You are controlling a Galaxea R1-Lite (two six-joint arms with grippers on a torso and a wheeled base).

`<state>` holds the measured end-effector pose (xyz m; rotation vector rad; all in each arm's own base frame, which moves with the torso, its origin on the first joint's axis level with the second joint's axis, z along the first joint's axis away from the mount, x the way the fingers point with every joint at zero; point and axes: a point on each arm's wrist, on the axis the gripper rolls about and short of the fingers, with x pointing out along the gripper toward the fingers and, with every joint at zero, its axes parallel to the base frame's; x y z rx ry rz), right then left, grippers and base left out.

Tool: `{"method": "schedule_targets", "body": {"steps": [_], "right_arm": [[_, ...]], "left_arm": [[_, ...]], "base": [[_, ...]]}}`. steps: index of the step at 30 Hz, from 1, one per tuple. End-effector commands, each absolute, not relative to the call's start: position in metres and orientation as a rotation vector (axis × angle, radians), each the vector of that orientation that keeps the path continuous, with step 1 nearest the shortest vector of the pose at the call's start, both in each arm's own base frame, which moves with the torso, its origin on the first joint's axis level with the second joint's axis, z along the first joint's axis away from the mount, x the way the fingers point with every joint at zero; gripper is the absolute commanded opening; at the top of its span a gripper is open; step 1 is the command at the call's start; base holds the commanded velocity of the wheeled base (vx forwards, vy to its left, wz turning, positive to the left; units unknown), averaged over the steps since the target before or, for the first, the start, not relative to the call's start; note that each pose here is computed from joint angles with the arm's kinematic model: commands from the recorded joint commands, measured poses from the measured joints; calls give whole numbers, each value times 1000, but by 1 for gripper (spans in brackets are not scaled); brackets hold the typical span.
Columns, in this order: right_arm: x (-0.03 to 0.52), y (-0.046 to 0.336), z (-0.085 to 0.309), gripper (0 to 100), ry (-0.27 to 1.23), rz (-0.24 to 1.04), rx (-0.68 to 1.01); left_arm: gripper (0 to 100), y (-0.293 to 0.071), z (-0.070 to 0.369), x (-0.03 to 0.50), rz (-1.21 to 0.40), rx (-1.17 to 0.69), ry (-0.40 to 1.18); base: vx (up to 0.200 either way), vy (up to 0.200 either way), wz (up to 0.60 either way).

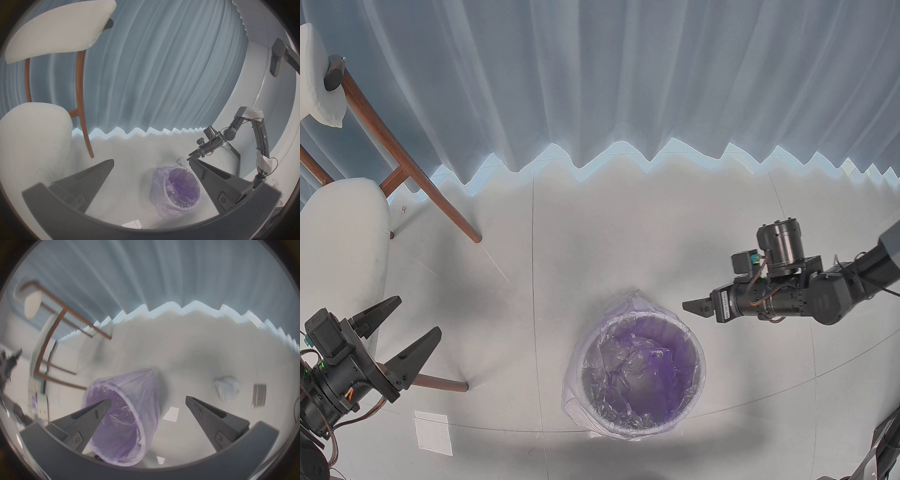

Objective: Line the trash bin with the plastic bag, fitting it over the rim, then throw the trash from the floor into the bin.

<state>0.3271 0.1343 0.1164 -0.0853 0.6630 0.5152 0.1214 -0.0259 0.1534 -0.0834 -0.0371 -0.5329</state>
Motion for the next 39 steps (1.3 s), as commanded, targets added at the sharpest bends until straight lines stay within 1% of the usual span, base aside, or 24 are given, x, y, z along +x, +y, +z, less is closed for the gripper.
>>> {"method": "schedule_targets", "body": {"steps": [1, 2, 3, 5, 7, 10, 13, 14, 15, 17, 20, 22, 23, 30, 35, 39], "right_arm": [[254, 87, 153, 100, 604, 291, 211], [253, 87, 152, 100, 607, 287, 220], [231, 77, 149, 100, 591, 235, 305], [209, 65, 144, 100, 558, 181, 371], [189, 56, 138, 100, 540, 149, 394], [163, 48, 129, 100, 537, 140, 398], [163, 48, 129, 100, 537, 140, 398], [141, 38, 122, 100, 532, 112, 395], [138, 33, 121, 100, 522, 80, 397], [134, 30, 121, 100, 514, 61, 407], [129, 28, 120, 100, 499, 63, 413], [127, 28, 119, 100, 502, 63, 408], [124, 27, 117, 100, 508, 64, 404], [122, 27, 114, 100, 520, 60, 406], [122, 27, 113, 100, 526, 62, 400], [122, 27, 114, 100, 522, 62, 403]], "left_arm": [[100, -47, 139, 126, -680, -96, 71], [100, -47, 139, 127, -683, -96, 76], [100, -55, 131, 131, -725, -97, 139], [100, -60, 120, 136, -744, -95, 214], [100, -63, 107, 145, -738, -91, 301], [100, -66, 88, 159, -711, -88, 411], [100, -66, 88, 159, -711, -88, 411], [100, -72, 70, 173, -728, -14, 459], [100, -73, 61, 176, -747, 46, 474], [100, -76, 47, 182, -795, 110, 502], [100, -79, 36, 185, -899, 117, 529], [100, -79, 32, 187, -925, 116, 541], [100, -80, 22, 195, -954, 133, 558], [100, -90, 3, 240, -969, 156, 509], [100, -91, -20, 258, -975, 154, 540], [100, -100, -37, 274, -986, 151, 544]], "base": [[0, 0, 0], [0, 0, 0], [0, 0, 0], [0, 0, 0], [0, 0, 0], [0, 0, 0], [0, 0, 0], [0, 0, 0], [0, 0, 0], [0, 0, 0], [0, 0, 0], [0, 0, 0], [0, 0, 0], [0, 0, 0], [0, 0, 0], [0, 0, 0]]}}
